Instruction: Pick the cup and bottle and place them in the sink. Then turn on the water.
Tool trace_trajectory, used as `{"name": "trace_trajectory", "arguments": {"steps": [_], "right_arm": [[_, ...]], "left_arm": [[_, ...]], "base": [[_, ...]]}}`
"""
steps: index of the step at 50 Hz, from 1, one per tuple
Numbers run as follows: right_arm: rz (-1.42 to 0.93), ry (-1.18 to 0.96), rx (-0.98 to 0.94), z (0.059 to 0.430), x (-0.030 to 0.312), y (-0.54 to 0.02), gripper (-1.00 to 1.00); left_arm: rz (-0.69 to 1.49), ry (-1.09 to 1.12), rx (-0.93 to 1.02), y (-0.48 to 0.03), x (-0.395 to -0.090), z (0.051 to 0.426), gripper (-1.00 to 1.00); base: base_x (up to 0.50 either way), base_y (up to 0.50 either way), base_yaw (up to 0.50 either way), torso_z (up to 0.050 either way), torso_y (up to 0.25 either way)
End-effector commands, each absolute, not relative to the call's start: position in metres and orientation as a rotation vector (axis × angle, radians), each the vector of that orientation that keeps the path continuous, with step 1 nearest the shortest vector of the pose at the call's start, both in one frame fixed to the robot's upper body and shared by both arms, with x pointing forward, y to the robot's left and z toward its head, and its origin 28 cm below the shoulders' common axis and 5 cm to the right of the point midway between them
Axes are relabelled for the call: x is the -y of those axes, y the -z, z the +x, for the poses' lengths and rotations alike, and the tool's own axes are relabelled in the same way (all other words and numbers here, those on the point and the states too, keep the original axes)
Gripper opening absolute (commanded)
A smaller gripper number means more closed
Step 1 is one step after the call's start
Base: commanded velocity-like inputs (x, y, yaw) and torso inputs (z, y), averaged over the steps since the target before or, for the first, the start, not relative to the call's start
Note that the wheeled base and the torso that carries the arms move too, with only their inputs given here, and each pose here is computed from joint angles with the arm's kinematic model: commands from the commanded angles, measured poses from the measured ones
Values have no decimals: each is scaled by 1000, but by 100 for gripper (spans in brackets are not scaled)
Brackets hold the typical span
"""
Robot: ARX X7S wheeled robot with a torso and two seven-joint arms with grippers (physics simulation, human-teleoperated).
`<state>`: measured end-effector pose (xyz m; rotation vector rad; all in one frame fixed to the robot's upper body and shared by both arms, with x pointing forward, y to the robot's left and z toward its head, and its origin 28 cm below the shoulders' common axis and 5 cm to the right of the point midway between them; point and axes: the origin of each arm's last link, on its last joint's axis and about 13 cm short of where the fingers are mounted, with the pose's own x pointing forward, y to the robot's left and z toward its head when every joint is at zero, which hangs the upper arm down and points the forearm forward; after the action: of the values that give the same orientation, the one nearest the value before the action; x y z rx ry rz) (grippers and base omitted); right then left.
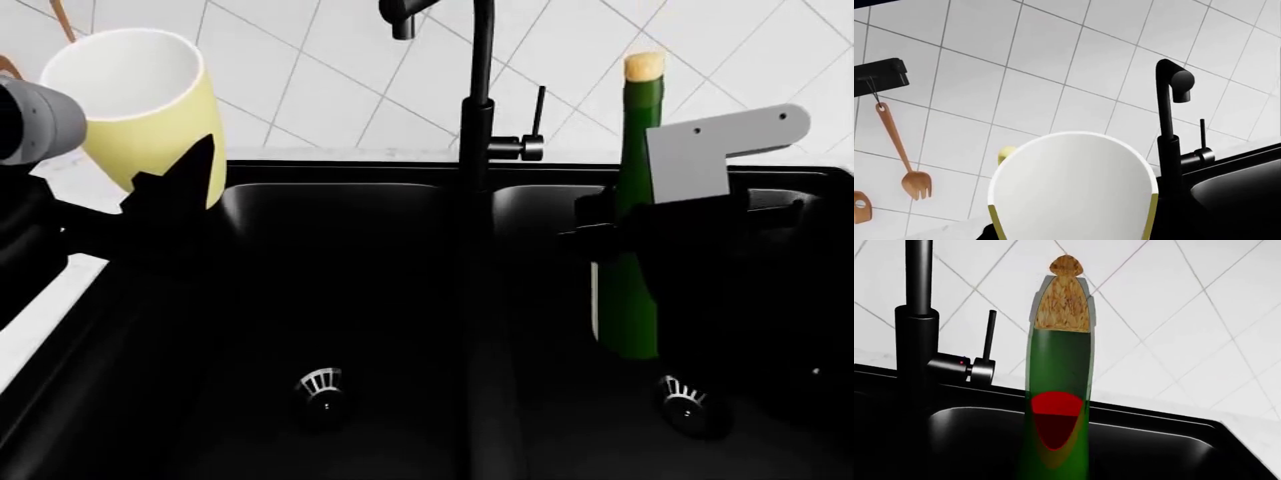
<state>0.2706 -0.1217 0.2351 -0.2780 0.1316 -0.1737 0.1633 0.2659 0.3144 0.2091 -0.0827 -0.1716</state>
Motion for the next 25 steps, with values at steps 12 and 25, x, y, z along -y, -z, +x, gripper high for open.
{"name": "trace_trajectory", "arguments": {"steps": [12, 25], "right_arm": [[-282, 199, -122, 273, 127, -233, -100], [-263, 219, -130, 273, 132, -229, -100]], "left_arm": [[198, 159, 91, -316, -266, 163, -100], [194, 157, 95, -317, -267, 163, -100]], "base": [[0, 0, 0, 0, 1], [0, 0, 0, 1, 1]]}}
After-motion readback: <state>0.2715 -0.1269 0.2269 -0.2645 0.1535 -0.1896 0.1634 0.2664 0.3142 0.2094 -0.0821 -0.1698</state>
